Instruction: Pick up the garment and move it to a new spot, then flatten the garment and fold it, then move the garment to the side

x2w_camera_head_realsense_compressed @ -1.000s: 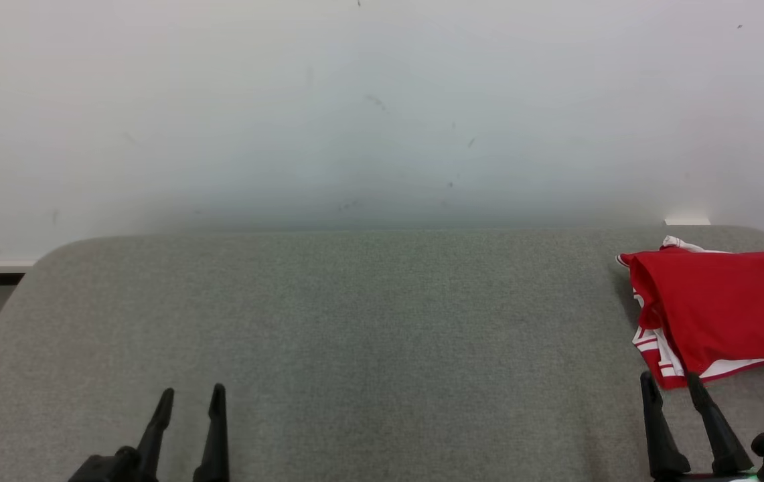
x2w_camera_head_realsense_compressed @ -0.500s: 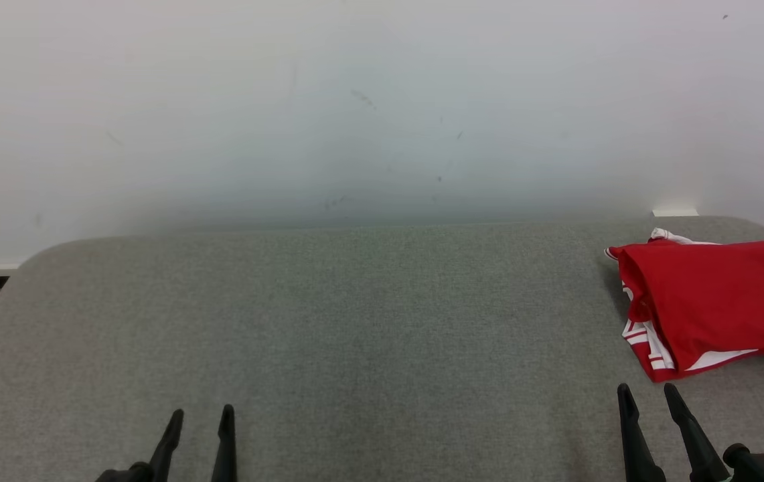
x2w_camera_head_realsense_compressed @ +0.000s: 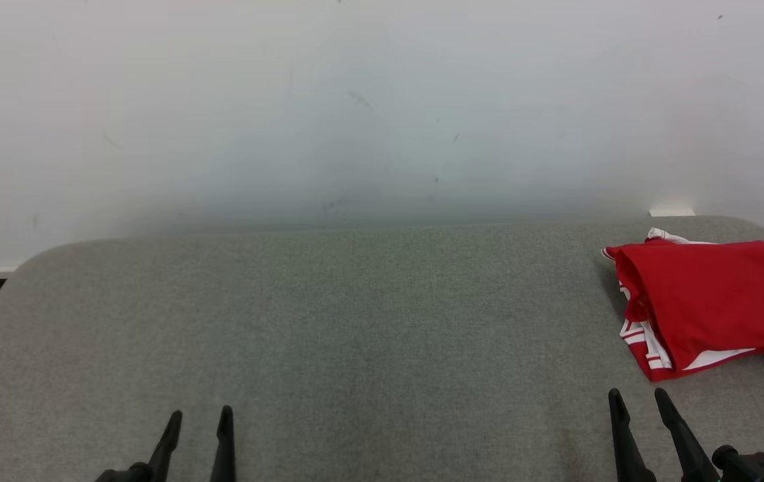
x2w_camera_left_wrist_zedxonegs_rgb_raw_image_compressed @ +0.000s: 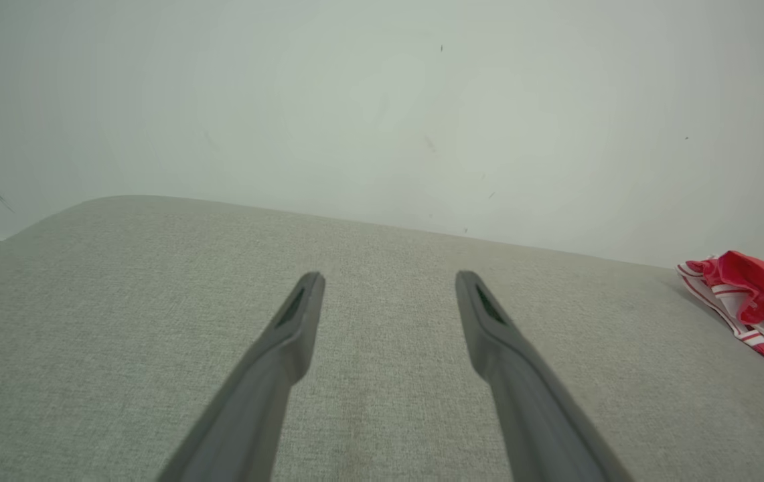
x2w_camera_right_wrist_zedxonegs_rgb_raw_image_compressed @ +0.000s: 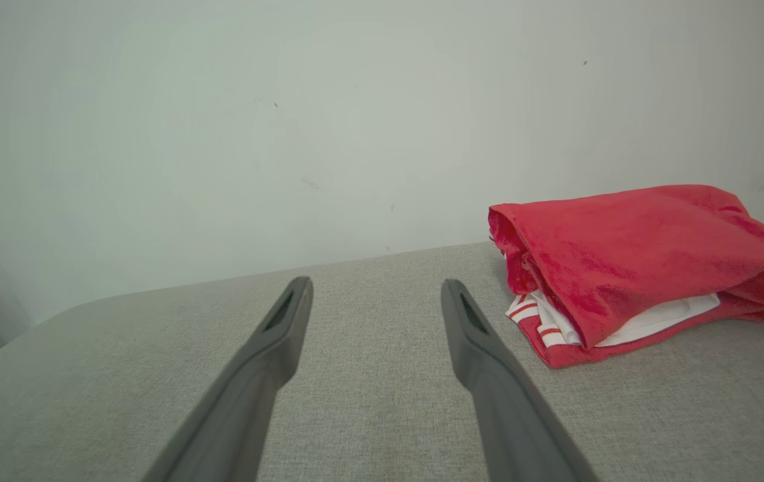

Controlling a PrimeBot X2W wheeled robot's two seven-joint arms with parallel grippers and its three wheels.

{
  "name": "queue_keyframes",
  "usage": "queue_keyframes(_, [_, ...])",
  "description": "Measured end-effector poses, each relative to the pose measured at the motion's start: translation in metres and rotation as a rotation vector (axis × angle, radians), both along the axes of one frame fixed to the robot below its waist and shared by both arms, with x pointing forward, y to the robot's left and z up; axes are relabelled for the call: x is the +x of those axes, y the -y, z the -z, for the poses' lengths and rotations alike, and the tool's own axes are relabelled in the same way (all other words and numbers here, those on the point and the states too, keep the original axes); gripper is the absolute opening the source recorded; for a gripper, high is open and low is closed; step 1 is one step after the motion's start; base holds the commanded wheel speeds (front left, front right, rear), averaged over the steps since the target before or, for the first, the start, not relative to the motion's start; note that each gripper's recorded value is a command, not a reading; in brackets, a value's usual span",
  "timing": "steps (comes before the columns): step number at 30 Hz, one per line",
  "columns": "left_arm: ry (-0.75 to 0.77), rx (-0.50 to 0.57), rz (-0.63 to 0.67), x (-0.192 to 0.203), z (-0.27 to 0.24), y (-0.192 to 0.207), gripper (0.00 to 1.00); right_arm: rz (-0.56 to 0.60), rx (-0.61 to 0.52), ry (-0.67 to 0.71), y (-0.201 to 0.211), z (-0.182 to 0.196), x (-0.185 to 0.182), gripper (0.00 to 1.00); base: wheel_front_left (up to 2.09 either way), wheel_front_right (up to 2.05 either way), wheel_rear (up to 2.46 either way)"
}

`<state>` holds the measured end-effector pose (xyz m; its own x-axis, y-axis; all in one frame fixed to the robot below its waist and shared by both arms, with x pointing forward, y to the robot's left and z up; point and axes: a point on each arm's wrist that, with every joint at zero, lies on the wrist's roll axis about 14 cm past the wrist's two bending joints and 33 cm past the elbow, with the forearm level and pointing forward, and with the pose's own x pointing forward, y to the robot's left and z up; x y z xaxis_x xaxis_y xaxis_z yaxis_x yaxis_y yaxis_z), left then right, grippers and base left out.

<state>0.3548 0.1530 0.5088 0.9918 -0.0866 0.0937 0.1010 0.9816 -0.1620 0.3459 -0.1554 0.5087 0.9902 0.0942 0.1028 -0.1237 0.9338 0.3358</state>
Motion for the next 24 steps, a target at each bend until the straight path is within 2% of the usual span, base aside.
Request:
queue_keyframes(1, [-0.002, 0.0, 0.0, 0.0, 0.001, 0.0, 1.0, -0.001, 0.0, -0.002, 0.0, 0.0, 0.0, 1.0, 0.0, 0.0, 0.0])
queue_keyframes(2, [-0.005, -0.002, 0.002, 0.0, 0.001, 0.0, 0.0, -0.002, 0.0, -0.003, -0.001, 0.001, 0.0, 0.0, 0.0, 0.0, 0.0])
queue_keyframes(8, [-0.088, -0.02, -0.002, -0.007, 0.025, 0.0, 0.0, 0.005, 0.024, -0.08, 0.0, 0.024, -0.008, 0.0, 0.0, 0.0, 0.0])
queue_keyframes(24, [-0.15, -0.31, -0.056, -0.001, 0.029, -0.014, 0.0, 0.058, 0.265, -0.143, 0.016, 0.028, -0.002, 0.0, 0.0, 0.0, 0.0])
